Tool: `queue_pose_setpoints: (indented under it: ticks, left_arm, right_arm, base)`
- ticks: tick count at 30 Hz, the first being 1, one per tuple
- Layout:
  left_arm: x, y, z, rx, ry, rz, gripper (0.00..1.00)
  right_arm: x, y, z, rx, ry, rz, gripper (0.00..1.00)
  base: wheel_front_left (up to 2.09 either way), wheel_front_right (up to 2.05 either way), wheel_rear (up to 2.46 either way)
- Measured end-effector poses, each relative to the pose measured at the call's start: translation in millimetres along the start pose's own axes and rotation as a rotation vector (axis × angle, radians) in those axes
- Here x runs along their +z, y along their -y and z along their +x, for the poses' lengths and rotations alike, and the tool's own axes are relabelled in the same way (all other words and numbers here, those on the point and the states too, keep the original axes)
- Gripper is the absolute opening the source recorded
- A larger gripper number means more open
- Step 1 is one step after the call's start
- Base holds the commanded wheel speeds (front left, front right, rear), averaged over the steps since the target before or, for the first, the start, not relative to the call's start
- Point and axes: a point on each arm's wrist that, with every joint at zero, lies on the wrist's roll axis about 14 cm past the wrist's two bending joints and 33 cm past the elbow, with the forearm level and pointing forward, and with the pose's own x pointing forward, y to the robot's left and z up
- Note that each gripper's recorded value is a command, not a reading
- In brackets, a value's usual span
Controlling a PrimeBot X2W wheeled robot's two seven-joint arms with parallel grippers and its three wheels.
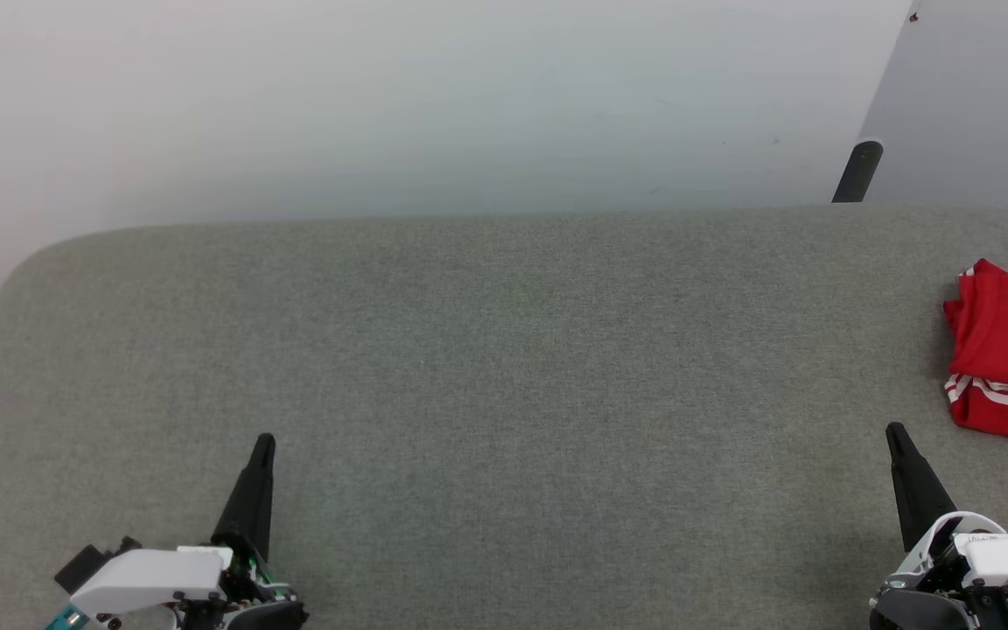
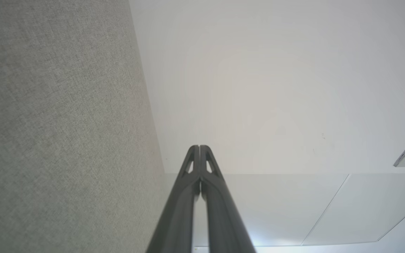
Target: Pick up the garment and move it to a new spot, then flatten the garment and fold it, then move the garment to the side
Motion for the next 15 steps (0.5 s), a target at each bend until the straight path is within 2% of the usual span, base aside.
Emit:
queue_pose_setpoints:
  ticks: [15]
  left_arm:
    - [0.0,0.0,0.0,0.000,0.000,0.000,0.00]
  right_arm:
    - [0.0,0.0,0.0,0.000,0.000,0.000,0.00]
  base:
    - [0.00,0.00,0.00]
